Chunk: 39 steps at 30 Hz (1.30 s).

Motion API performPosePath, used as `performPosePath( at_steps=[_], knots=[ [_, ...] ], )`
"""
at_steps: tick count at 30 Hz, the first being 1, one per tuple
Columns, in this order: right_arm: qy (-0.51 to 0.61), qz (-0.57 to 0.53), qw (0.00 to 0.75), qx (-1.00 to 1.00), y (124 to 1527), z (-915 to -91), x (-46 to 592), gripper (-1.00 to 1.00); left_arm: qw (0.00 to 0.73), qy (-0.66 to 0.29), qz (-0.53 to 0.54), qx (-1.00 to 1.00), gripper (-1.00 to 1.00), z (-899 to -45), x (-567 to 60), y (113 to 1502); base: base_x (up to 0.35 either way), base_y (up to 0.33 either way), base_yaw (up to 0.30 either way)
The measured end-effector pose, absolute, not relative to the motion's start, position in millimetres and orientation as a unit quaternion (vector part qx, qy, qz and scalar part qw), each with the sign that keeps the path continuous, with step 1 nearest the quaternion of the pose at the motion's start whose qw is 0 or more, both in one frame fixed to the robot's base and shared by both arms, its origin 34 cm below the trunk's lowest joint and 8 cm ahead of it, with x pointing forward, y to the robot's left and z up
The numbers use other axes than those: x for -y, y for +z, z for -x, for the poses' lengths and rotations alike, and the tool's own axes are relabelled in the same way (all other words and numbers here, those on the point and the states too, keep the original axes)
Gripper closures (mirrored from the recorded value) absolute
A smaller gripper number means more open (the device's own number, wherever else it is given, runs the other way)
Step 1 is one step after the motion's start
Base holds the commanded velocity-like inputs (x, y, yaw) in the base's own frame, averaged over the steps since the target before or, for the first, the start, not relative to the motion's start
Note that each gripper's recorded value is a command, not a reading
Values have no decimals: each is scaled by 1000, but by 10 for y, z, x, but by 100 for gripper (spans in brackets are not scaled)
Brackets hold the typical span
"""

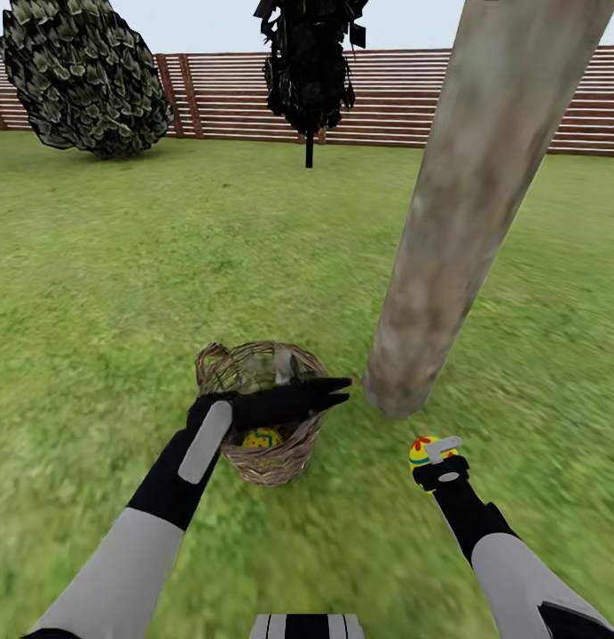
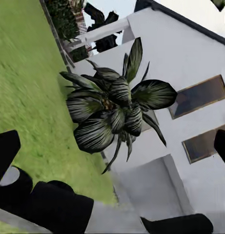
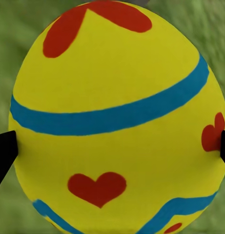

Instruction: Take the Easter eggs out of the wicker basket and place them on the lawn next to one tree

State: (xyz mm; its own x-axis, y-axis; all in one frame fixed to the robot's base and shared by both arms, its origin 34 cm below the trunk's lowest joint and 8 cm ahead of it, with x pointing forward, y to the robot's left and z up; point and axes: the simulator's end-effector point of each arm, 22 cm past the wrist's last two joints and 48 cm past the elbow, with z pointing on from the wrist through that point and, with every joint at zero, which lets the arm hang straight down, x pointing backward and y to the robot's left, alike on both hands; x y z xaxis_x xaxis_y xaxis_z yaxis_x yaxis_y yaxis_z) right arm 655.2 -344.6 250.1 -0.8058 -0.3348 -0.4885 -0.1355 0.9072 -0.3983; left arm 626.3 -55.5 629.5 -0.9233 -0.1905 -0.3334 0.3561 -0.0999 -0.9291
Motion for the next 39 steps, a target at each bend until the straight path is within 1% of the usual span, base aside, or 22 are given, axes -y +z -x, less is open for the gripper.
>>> performPosePath(
  at_steps=[2,9,19,28,31,33,37,39],
  knots=[
    [-174,126,285,-934,2495,-6550,3441,100,162,-738,-85,-650,-100,-6093,737,6227,0,0,0],
    [-175,126,285,-934,2497,-6552,3449,100,156,-750,-74,-638,-100,-6085,762,6248,-2,-47,0],
    [-174,127,284,-934,2487,-6542,3444,100,155,-750,-73,-638,-100,-6083,765,6247,-86,-306,0],
    [-174,132,282,-934,2459,-6531,3383,100,155,-751,-72,-638,-100,-6088,763,6234,25,-322,23],
    [-159,133,275,-939,2385,-6490,3159,100,154,-751,-70,-638,-100,-6092,764,6210,140,-252,36],
    [-148,133,272,-942,2345,-6471,2994,100,153,-751,-69,-639,-100,-6095,765,6190,44,-59,4],
    [-142,131,256,-947,2319,-6480,2924,100,156,-751,-67,-638,-100,-6115,762,6166,6,-8,1],
    [-125,124,257,-950,2306,-6497,2730,100,157,-751,-66,-638,-100,-6123,762,6151,0,0,0]
  ],
)
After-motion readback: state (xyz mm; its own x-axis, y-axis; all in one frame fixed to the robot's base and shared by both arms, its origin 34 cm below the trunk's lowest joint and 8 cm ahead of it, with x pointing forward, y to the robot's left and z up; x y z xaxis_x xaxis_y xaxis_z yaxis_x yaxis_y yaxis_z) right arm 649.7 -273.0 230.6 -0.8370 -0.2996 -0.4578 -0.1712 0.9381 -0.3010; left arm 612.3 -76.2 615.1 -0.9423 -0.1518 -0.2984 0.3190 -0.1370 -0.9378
